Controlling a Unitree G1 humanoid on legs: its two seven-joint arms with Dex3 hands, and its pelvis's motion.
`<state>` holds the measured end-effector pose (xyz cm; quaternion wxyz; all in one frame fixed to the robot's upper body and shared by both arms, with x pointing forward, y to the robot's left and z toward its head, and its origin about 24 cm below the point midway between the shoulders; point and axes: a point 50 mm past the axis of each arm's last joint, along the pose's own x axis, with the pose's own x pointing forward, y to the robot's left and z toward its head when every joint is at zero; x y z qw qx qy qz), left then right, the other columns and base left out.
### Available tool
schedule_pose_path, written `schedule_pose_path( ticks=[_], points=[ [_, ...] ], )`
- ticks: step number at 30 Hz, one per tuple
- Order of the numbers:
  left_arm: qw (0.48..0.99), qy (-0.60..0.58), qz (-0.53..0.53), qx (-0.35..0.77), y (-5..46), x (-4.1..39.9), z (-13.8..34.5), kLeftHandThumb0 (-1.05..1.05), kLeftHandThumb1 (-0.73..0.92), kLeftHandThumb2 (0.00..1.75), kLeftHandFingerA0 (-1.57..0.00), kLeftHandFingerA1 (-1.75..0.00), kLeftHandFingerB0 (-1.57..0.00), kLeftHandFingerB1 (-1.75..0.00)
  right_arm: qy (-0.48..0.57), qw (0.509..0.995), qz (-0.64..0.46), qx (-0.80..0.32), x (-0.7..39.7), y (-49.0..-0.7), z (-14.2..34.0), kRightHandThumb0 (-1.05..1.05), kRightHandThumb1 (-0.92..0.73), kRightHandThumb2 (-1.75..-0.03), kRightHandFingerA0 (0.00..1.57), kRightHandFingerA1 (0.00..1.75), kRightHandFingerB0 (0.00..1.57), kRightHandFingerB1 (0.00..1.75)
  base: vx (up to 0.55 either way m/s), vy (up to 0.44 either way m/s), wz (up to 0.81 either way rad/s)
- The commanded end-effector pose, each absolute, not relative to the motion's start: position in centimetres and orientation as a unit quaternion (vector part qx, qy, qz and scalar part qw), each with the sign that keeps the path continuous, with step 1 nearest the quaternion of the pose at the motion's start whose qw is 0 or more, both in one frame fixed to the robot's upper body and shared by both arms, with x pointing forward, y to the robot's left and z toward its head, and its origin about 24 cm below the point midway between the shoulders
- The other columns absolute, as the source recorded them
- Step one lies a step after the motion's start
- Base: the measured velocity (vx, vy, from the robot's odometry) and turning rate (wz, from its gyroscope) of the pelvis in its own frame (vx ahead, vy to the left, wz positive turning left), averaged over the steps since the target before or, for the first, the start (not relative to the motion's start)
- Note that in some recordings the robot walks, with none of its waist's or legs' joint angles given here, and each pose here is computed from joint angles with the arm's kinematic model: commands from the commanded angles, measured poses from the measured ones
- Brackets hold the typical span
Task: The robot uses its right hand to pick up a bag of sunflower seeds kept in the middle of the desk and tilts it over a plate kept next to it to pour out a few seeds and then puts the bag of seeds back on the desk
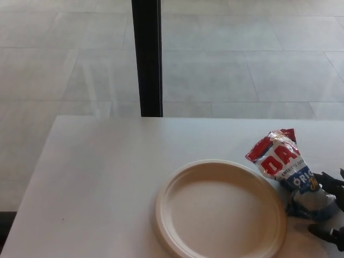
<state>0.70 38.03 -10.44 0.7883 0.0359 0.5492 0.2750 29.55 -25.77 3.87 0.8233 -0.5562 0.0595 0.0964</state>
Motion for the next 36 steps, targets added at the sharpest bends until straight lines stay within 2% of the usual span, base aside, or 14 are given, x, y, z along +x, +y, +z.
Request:
schedule_pose_path(
  ticks=[1,6,7,8,9,10,19,20,22,25,30,31,32,36],
  points=[
    [0.789,0.542,0.286,0.043,38.7,0.7,-9.9,-0.71,0.7,0.62,-0.46,-0.62,-0.36,-0.39,0.054,0.819,0.096,-0.563,30.1,-25.7,4.7,-0.81,-0.65,-0.6,0.0,0.33,0.08,0.31,0.0,0.0,0.0],
    [0.791,0.535,0.294,0.03,38.6,0.6,-10.0,-0.74,0.56,0.96,-0.47,-0.68,-0.33,-0.52,0.054,0.814,0.099,-0.57,30.2,-25.6,4.8,-0.82,-0.65,-0.61,0.05,0.39,0.1,0.29,0.0,0.0,0.0],
    [0.79,0.539,0.289,0.041,38.7,0.6,-10.0,-0.74,0.58,0.97,-0.48,-0.67,-0.33,-0.52,0.057,0.816,0.099,-0.566,30.3,-25.5,4.7,-0.79,-0.5,-0.93,0.08,0.53,0.0,0.38,0.0,0.0,0.0],
    [0.79,0.54,0.288,0.043,38.7,0.6,-10.0,-0.71,0.7,0.61,-0.48,-0.61,-0.37,-0.39,0.06,0.817,0.101,-0.565,30.3,-25.5,4.6,-0.82,-0.66,-0.61,0.12,0.45,0.09,0.29,0.0,0.0,0.0],
    [0.79,0.539,0.289,0.038,38.7,0.6,-9.9,-0.73,0.56,0.96,-0.44,-0.65,-0.31,-0.51,0.064,0.815,0.102,-0.567,30.3,-25.5,4.5,-0.41,-0.29,-0.94,0.0,0.52,0.0,0.51,0.0,0.0,0.0],
    [0.79,0.541,0.285,0.042,38.7,0.6,-9.9,-0.72,0.72,0.62,-0.46,-0.58,-0.36,-0.38,0.068,0.812,0.106,-0.569,30.3,-25.4,4.2,-0.83,-0.66,-0.61,0.17,0.49,0.06,0.29,0.0,0.0,0.0],
    [0.793,0.537,0.284,0.032,38.6,0.6,-10.0,-0.73,0.7,0.61,-0.45,-0.62,-0.35,-0.39,0.118,0.805,0.116,-0.57,30.9,-24.9,3.5,-0.82,-0.51,-0.91,0.23,0.55,0.07,0.27,0.0,0.0,0.0],
    [0.793,0.541,0.276,0.047,38.6,0.6,-10.0,-0.73,0.55,0.96,-0.42,-0.65,-0.28,-0.51,0.127,0.805,0.116,-0.568,31.1,-24.7,3.5,-0.9,-0.54,-0.9,0.33,0.73,0.08,0.25,0.0,0.0,0.0],
    [0.791,0.544,0.276,0.047,38.6,0.6,-10.0,-0.74,0.72,0.61,-0.47,-0.61,-0.35,-0.39,0.133,0.804,0.12,-0.567,31.4,-24.5,3.5,-0.83,-0.52,-0.89,0.47,0.89,0.06,0.3,0.0,0.0,0.0],
    [0.79,0.544,0.28,0.042,38.6,0.7,-10.0,-0.75,0.72,0.62,-0.45,-0.59,-0.33,-0.38,0.129,0.806,0.114,-0.567,31.6,-24.2,3.5,-0.75,-0.63,-0.6,0.61,0.65,0.15,0.31,0.0,0.0,0.0],
    [0.788,0.548,0.277,0.048,38.5,0.4,-10.1,-0.77,0.72,0.62,-0.45,-0.58,-0.34,-0.38,0.116,0.813,0.106,-0.56,32.0,-23.4,3.6,-0.71,-0.52,-0.87,0.83,0.9,0.11,0.44,0.0,0.0,0.0],
    [0.786,0.549,0.28,0.044,38.5,0.2,-10.1,-0.8,0.59,0.98,-0.46,-0.66,-0.28,-0.49,0.116,0.812,0.106,-0.561,32.0,-23.3,3.5,-0.68,-0.54,-0.88,0.83,0.9,0.13,0.45,0.0,0.0,0.0],
    [0.785,0.548,0.287,0.038,38.4,0.2,-10.2,-0.77,0.72,0.62,-0.46,-0.58,-0.35,-0.38,0.111,0.816,0.103,-0.558,32.0,-23.0,3.6,-0.54,-0.79,-0.63,0.99,0.86,0.24,0.34,0.0,0.0,0.0],
    [0.785,0.545,0.294,0.026,38.3,0.3,-10.3,-0.77,0.73,0.62,-0.44,-0.59,-0.33,-0.38,0.107,0.826,0.097,-0.545,32.1,-22.8,3.7,-0.46,-0.84,-0.66,1.08,0.94,0.29,0.33,0.0,0.0,0.0]
  ],
)
